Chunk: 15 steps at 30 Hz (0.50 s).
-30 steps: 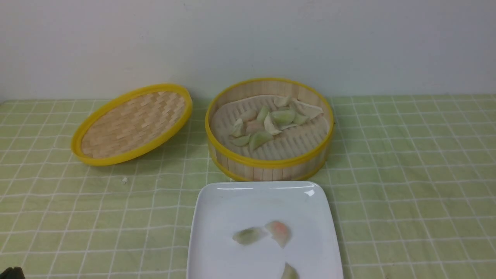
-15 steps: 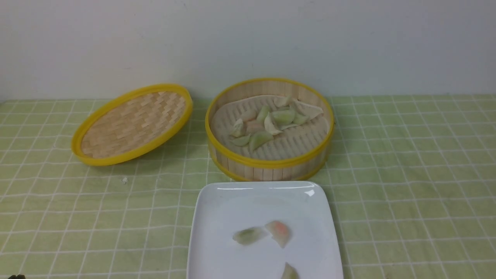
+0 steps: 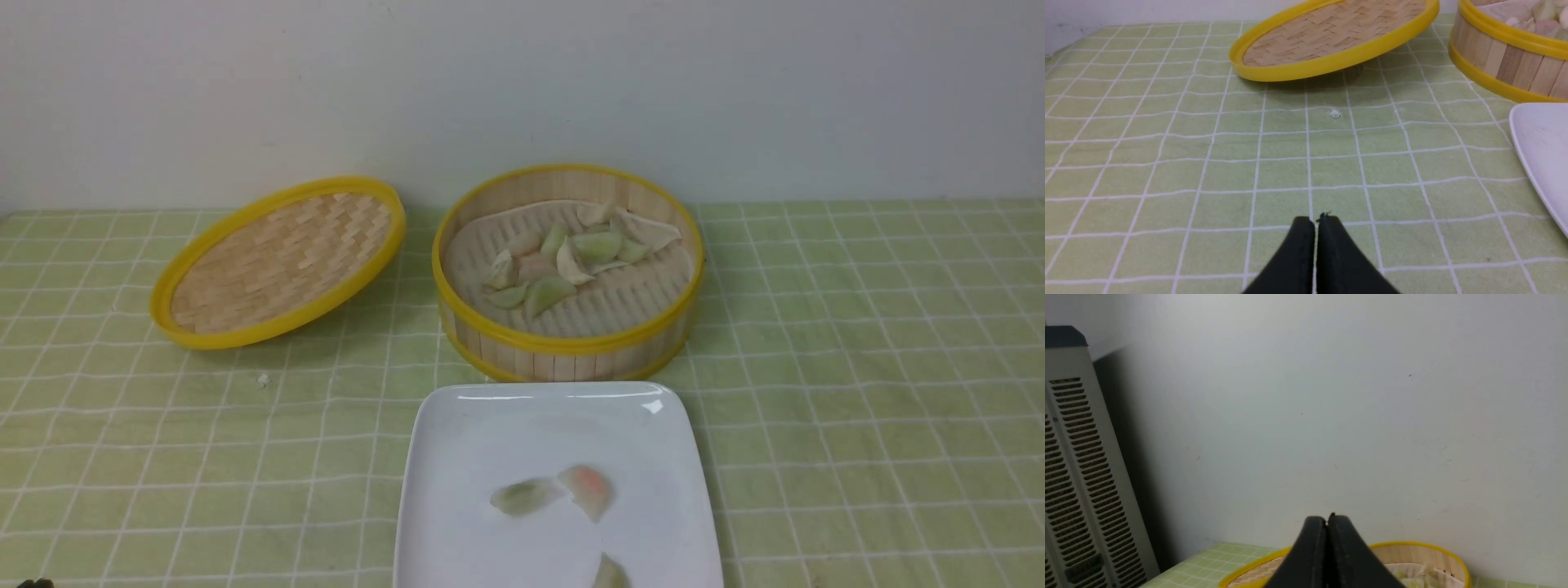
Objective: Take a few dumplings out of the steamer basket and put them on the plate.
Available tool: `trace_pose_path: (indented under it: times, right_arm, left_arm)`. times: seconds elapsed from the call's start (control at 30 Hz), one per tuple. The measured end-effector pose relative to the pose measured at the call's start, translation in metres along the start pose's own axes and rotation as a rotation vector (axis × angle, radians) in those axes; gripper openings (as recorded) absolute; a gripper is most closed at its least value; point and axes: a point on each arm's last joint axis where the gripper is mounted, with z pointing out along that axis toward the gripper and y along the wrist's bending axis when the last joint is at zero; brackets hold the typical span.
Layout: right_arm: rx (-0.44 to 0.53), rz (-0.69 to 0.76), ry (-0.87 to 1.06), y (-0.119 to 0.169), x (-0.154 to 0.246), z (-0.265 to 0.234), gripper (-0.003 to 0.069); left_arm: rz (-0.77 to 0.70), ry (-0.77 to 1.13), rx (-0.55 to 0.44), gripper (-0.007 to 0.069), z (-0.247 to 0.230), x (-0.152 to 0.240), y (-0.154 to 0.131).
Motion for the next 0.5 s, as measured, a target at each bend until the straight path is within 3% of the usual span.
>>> trace_pose_path:
  times: [0.27,0.5]
  right_arm:
    - [-0.044,-0.049,0.023,0.004,0.002,0.0,-0.0013]
    - [-0.167,-0.134,0.031,0.015,0.004,-0.001,-0.0013]
  left_arm:
    - [0.001,0.0,0.0,-0.0006,0.0,0.0,0.0]
    - [0.007,0.0,0.0,-0.0006,0.0,0.0,0.0]
